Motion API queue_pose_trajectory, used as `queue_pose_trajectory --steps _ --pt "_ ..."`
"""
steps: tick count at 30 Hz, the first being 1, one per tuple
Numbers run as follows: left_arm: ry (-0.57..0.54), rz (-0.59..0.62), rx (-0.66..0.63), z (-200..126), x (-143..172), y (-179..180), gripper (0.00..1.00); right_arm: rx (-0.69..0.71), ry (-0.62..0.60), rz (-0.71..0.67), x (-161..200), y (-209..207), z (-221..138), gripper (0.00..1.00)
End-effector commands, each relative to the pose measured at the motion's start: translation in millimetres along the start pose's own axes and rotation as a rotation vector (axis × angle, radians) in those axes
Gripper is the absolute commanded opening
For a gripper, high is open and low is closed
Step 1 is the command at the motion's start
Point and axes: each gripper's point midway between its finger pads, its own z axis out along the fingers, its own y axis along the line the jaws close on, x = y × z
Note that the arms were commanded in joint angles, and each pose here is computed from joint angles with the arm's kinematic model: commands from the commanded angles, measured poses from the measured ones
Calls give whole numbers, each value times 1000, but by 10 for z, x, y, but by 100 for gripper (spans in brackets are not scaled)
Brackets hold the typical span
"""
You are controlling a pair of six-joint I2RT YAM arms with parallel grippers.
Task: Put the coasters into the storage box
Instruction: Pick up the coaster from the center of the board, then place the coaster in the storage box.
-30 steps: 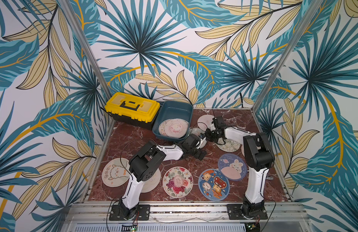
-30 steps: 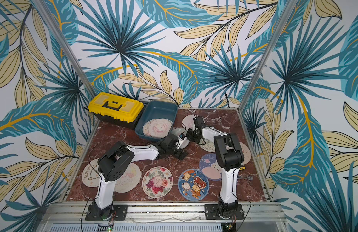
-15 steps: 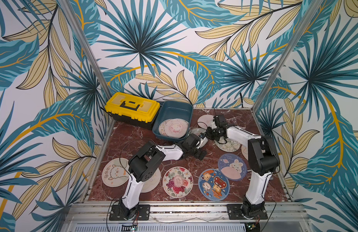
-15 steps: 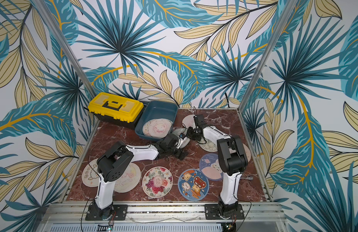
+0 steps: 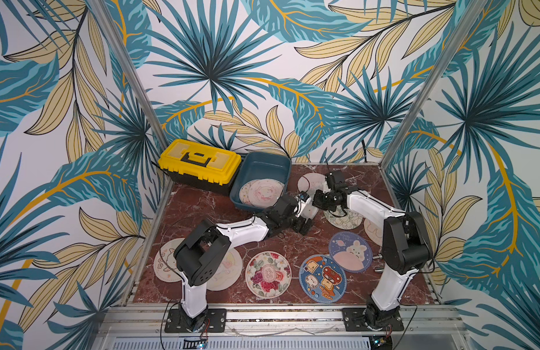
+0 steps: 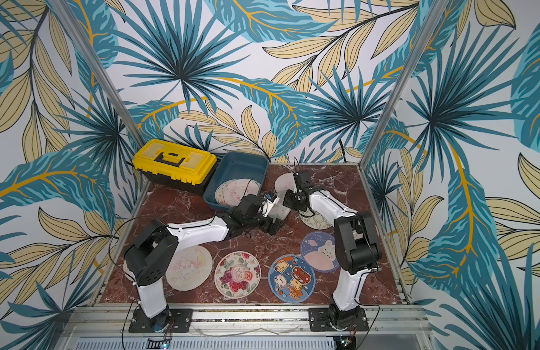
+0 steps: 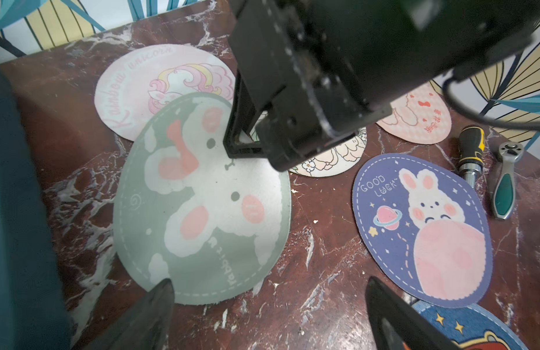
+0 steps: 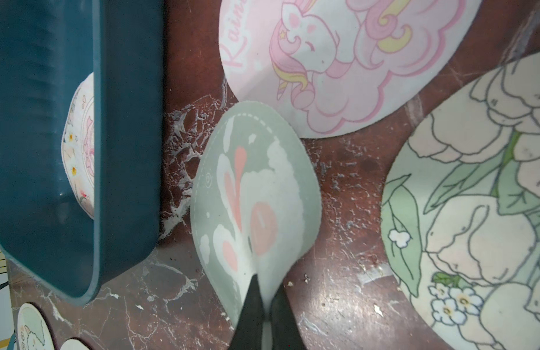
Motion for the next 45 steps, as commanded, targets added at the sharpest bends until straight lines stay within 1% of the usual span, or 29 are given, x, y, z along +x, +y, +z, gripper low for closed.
queue_pose_trajectory --steps 1,6,11,16,20,27,29,33,40,45 --pt "-17 -12 -13 -136 -16 10 99 29 -10 -38 -12 48 -161 0" --pt "-44 -83 -52 -282 -72 187 98 42 -36 -88 -116 246 -305 0" --pt "-84 -151 -115 -463 -156 453 98 46 -81 -140 -241 466 -440 0" --pt "-127 -161 -178 -693 -224 607 99 16 -135 -193 -370 760 -554 0" --pt "-151 -184 -232 -834 -223 734 99 -27 -166 -256 -412 1082 -595 0" --pt "-202 -223 -273 -1106 -185 809 99 -103 -185 -369 -354 1656 -615 0" --pt "-219 -233 -317 -1214 -165 874 99 -126 -187 -384 -341 1770 -613 0" --pt "-249 -253 -358 -1419 -84 916 99 -194 -189 -427 -266 2017 -621 0" --pt "-293 -292 -433 -1699 52 1008 99 -276 -175 -471 -144 2303 -562 0" --pt "-345 -305 -467 -1896 93 1043 100 -347 -163 -478 -98 2489 -432 0"
